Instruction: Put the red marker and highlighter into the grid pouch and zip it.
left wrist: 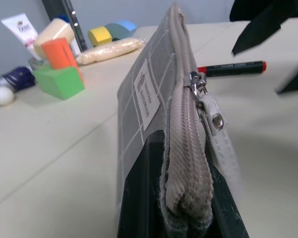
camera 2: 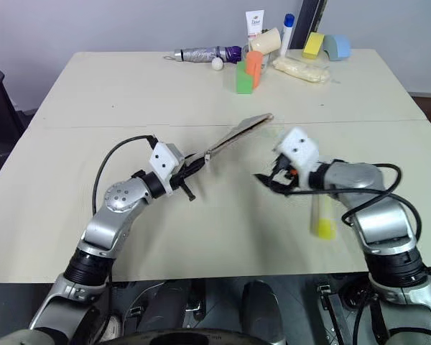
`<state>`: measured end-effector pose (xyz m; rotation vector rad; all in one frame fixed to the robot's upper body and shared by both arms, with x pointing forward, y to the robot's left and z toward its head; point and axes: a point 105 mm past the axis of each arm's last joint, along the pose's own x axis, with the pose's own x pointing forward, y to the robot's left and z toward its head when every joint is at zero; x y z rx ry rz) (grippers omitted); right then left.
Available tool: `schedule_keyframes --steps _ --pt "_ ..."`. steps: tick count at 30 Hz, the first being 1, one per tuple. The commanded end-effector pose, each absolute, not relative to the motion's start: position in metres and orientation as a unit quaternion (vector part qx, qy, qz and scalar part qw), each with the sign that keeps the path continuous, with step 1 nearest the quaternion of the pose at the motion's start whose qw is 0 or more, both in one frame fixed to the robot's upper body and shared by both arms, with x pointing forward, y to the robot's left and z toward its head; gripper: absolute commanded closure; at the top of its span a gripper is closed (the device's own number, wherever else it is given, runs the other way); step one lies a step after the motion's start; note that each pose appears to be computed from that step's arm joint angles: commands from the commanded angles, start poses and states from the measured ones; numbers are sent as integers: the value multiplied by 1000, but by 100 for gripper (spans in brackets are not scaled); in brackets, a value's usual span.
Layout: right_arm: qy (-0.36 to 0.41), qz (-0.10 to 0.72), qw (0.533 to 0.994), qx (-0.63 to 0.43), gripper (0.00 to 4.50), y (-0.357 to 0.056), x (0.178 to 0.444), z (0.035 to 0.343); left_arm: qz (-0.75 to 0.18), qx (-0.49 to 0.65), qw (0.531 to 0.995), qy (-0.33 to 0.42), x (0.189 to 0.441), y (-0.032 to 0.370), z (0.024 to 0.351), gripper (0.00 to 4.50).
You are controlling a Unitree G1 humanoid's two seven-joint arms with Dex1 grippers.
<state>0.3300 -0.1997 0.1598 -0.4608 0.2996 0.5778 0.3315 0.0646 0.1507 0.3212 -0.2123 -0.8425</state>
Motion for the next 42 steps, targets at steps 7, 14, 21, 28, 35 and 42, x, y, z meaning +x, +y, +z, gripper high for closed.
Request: schedule_keyframes --steps 7,14,21,28,35,42 --pt "138 136 960 -200 7 -261 352 156 -408 238 872 -127 340 88 169 450" --pt "150 96 970 -168 7 -274 363 146 -410 242 870 -126 339 92 169 450" --pt "187 55 978 -73 30 -289 373 123 -414 226 873 -122 337 84 162 450" --pt "190 84 975 -83 346 -279 366 126 -409 177 888 -110 337 83 154 450" --pt "155 210 939 -225 412 -249 335 167 -411 131 897 -94 337 82 145 450" --pt "117 323 897 -278 412 -217 303 189 -420 117 895 -90 336 78 142 450"
